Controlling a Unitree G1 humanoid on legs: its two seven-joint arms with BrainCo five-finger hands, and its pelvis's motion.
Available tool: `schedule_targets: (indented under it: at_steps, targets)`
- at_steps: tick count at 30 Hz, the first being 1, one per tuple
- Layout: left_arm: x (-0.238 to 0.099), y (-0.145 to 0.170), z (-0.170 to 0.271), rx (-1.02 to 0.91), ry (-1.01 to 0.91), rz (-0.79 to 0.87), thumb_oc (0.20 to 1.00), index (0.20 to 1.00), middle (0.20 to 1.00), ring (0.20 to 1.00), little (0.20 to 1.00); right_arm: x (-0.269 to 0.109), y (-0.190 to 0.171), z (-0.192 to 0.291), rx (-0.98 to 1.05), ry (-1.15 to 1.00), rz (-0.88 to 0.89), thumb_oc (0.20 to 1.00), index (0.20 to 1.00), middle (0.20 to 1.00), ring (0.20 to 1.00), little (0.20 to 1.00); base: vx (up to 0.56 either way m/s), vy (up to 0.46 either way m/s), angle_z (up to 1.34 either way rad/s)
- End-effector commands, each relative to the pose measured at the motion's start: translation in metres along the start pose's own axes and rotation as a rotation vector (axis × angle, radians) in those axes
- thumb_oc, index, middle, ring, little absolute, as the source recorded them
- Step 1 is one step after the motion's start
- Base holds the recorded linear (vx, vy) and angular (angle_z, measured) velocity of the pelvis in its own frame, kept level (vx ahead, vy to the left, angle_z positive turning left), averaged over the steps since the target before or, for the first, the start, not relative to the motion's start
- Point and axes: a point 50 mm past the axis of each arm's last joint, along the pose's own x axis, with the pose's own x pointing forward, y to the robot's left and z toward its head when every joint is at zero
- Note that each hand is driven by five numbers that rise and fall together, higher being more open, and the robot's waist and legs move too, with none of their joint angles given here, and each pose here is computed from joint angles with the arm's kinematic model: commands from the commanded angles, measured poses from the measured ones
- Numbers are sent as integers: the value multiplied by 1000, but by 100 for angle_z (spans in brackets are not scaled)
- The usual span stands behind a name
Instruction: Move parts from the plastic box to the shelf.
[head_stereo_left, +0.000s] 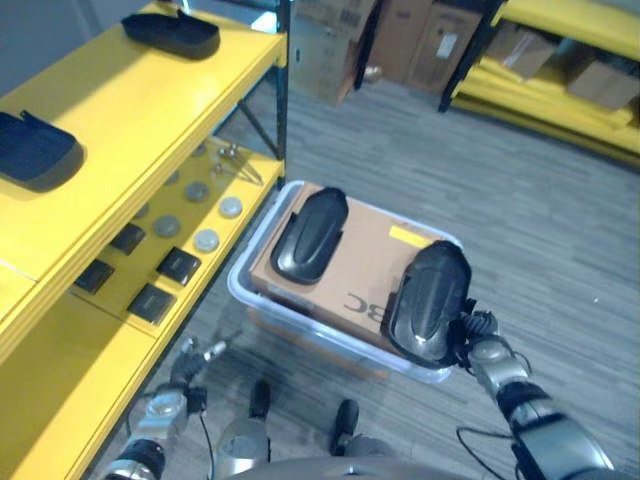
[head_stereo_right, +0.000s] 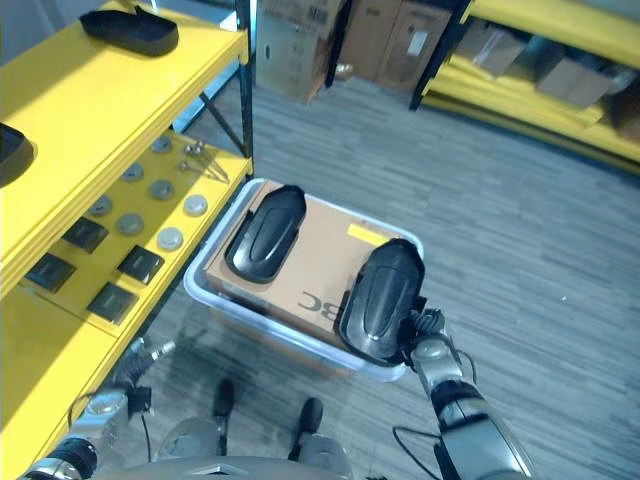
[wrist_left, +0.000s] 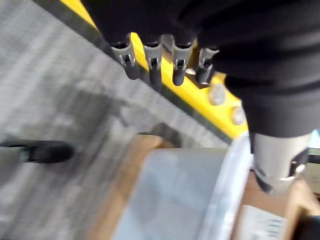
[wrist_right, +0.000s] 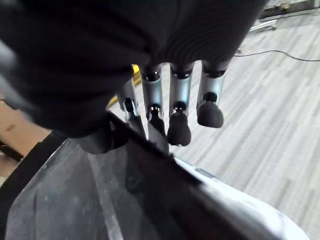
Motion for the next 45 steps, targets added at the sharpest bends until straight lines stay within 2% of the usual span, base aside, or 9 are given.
schedule_targets:
  at_steps: [1, 4, 5, 7, 9, 10, 15, 20, 45]
  targets:
    - [11, -9, 28, 30, -86, 18, 1000, 1000, 1000, 1000, 1000, 14, -57, 37, -56, -213, -203, 200, 200, 200, 200, 200, -62, -46, -6]
    - [9, -1, 88, 41, -251, 28, 1000, 1000, 1000, 1000, 1000, -1, -81, 73, -120, -459, -327, 200, 200, 200, 200, 200, -97, -68, -2]
    - [-1, -4, 127, 81, -392, -38, 1000, 1000, 1000, 1000, 1000, -14, -94, 96, -133, -589, -392, 200, 200, 200, 200, 200, -69, -37, 1]
    - [-23, -18, 172, 28, -552, -220, 1000, 1000, 1000, 1000, 1000, -42, -111, 139, -161, -828, -492, 200, 200, 200, 200, 200, -112, -30, 1]
    - [-26, -28, 180, 20, -562, -283, 1000, 1000, 1000, 1000, 1000, -49, -114, 155, -144, -880, -473, 200, 200, 200, 200, 200, -70, -6, -6]
    - [-30, -45, 188, -14, -566, -398, 1000, 1000, 1000, 1000, 1000, -57, -114, 174, -128, -956, -459, 200, 200, 200, 200, 200, -70, 7, -17]
    - [-37, -80, 198, -25, -543, -556, 1000, 1000, 1000, 1000, 1000, -73, -112, 211, -115, -1102, -449, 200, 200, 200, 200, 200, -47, 12, -12]
    - [-41, -103, 213, 4, -579, -613, 1000, 1000, 1000, 1000, 1000, -94, -100, 250, -39, -1265, -419, 200, 200, 200, 200, 200, -25, 14, -7]
    - [-60, -136, 229, -136, -564, -911, 1000, 1000, 1000, 1000, 1000, -119, -50, 281, -90, -1482, -233, 200, 200, 200, 200, 200, 3, 11, 2]
